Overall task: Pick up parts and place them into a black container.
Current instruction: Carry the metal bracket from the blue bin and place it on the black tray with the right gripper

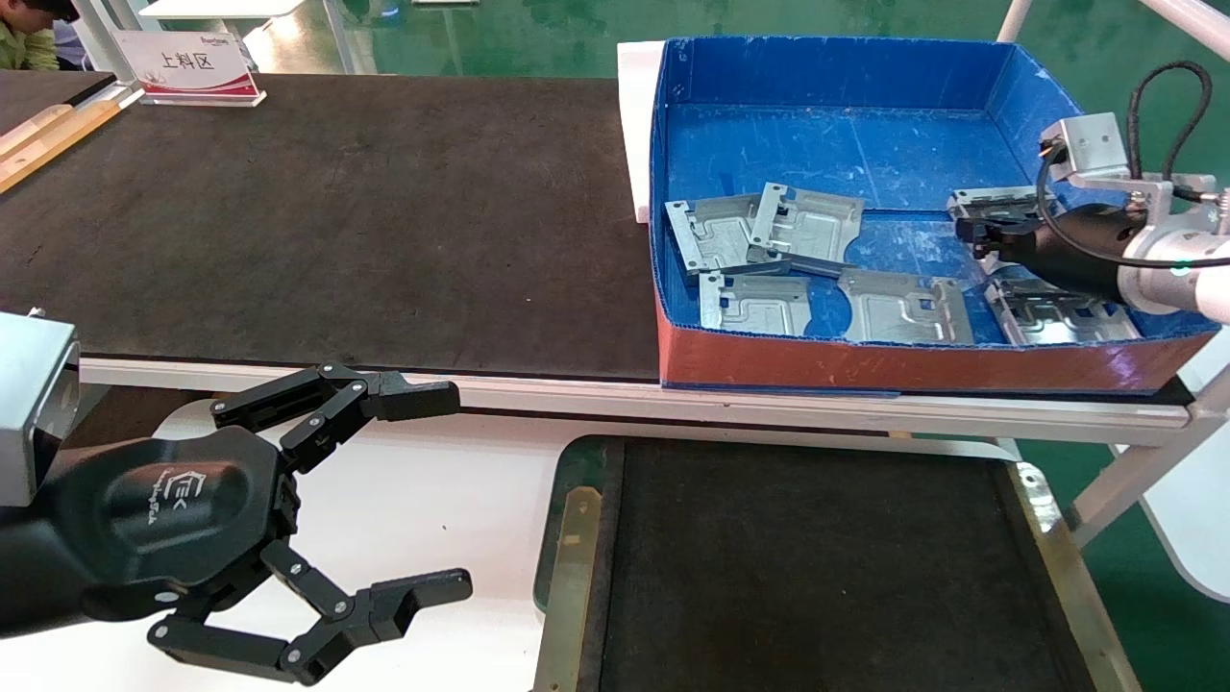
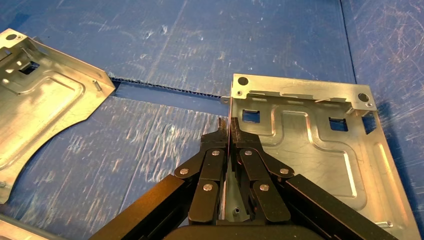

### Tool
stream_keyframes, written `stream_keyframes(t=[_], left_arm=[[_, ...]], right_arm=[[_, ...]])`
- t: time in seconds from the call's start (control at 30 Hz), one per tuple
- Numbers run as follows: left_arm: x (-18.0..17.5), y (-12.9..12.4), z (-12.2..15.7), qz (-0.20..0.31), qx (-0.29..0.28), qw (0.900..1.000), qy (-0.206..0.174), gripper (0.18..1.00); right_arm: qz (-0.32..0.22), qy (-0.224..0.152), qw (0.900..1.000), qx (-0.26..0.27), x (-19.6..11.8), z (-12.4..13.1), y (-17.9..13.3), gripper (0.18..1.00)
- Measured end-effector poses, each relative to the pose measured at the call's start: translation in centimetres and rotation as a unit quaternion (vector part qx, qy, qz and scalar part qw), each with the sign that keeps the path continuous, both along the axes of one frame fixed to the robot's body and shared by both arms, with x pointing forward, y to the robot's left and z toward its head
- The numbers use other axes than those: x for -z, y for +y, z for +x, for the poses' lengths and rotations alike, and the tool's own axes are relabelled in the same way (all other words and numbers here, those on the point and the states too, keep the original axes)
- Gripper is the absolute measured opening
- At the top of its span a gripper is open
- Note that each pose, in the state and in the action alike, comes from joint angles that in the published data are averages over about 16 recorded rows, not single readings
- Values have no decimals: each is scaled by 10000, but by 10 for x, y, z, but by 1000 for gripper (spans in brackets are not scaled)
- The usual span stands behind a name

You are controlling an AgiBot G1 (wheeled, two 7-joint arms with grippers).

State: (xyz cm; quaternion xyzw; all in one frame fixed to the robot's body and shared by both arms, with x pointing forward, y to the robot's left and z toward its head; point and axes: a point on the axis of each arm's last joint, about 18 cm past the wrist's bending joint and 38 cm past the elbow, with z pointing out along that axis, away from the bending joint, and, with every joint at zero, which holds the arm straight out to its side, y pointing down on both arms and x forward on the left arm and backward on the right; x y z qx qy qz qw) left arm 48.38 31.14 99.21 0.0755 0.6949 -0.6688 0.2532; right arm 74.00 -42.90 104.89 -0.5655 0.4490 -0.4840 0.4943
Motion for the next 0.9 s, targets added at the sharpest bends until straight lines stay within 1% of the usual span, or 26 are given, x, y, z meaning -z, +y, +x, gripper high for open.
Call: stream_keyframes(t=[0.17, 0.3, 0.4, 0.5, 0.6, 0.67, 0.9], left_arm=[[0, 0, 0, 0, 0, 10000, 0, 1001], [0, 0, 0, 0, 0, 10000, 0, 1001], [0, 0, 0, 0, 0, 10000, 0, 1001], [0, 0, 0, 0, 0, 10000, 0, 1001], [0, 0, 0, 0, 0, 10000, 0, 1001], [0, 0, 0, 0, 0, 10000, 0, 1001], [0, 0, 0, 0, 0, 10000, 0, 1001]], right_arm=[[-135, -135, 9997, -167, -12, -4, 3, 196], [-373, -296, 9979, -429, -26, -12, 7, 194], [-618, -436, 9946, -710, -35, -20, 11, 193], [-896, -591, 9886, -1059, -43, -32, 15, 192], [-1182, -756, 9794, -1454, -49, -46, 19, 192], [-1372, -871, 9712, -1741, -51, -57, 23, 192], [-1878, -1226, 9353, -2736, -55, -102, 37, 191]])
